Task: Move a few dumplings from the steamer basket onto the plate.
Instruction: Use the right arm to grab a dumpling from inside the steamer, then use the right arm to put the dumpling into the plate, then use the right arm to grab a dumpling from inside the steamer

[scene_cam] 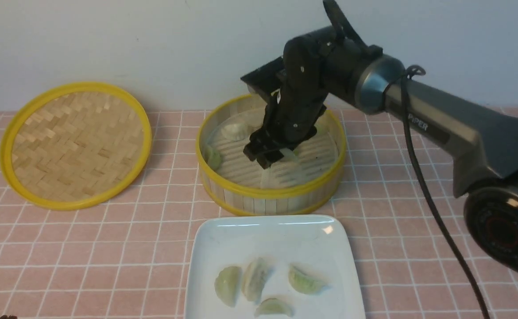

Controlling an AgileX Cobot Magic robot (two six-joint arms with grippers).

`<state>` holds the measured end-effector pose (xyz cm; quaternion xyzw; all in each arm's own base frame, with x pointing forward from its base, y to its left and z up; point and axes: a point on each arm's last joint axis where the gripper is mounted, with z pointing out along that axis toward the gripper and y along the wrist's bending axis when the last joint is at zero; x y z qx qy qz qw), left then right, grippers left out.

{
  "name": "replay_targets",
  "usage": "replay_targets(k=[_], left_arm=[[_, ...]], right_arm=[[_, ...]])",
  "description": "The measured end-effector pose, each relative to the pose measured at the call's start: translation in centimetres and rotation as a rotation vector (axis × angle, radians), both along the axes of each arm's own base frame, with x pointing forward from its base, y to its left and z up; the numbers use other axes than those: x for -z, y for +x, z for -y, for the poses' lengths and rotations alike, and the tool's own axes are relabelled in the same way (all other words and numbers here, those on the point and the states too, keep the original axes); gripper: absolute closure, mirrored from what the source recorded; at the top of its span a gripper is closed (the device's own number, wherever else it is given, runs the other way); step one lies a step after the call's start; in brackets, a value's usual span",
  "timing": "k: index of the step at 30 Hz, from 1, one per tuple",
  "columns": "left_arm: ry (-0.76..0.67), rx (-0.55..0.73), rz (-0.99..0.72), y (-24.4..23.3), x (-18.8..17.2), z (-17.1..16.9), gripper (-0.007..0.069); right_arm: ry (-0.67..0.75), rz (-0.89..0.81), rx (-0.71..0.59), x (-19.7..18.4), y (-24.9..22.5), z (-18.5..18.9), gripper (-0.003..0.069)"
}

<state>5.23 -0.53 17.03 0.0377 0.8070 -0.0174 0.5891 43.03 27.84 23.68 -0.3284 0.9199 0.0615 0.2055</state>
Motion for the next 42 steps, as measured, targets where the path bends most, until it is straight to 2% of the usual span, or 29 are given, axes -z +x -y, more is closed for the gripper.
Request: replay_targets(k=[5,8,11,14,22,26,28,32,35,42], left_arm=[[0.0,0.0,0.0,0.0,0.0,0.0,0.0631],[0.0,0.0,0.0,0.0,0.0,0.0,0.0631],[0.0,0.0,0.0,0.0,0.0,0.0,0.0631],[0.0,0.0,0.0,0.0,0.0,0.0,0.0631],[0.0,0.0,0.0,0.0,0.0,0.0,0.0631],[0.0,0.0,0.0,0.0,0.0,0.0,0.0631],[0.0,0.0,0.0,0.0,0.0,0.0,0.0631],[0.0,0.0,0.0,0.0,0.0,0.0,0.0631],[0.0,0.0,0.0,0.0,0.0,0.0,0.0631],[0.0,0.0,0.0,0.0,0.0,0.0,0.0631]], right_arm=[[0.124,0.048,-0.002,-4.9,-0.9,-0.2,0.0249],[0.178,0.027,-0.007,-6.8,-2.3,0.1,0.0249],[0.181,-0.04,-0.006,-7.1,-4.4,1.1,0.0249],[0.14,-0.131,0.001,-5.4,-6.3,2.0,0.0249],[-0.005,-0.377,0.04,2.8,-8.6,2.6,0.0249],[0.003,-0.42,0.052,4.5,-8.4,2.2,0.0247],[0.01,-0.428,0.055,4.7,-8.4,2.1,0.0221],[0.048,-0.397,0.051,3.5,-7.8,1.6,0.0121],[0.089,-0.344,0.051,1.7,-7.1,1.0,0.0076],[0.191,-0.238,0.088,-2.6,-5.7,0.2,0.0081]])
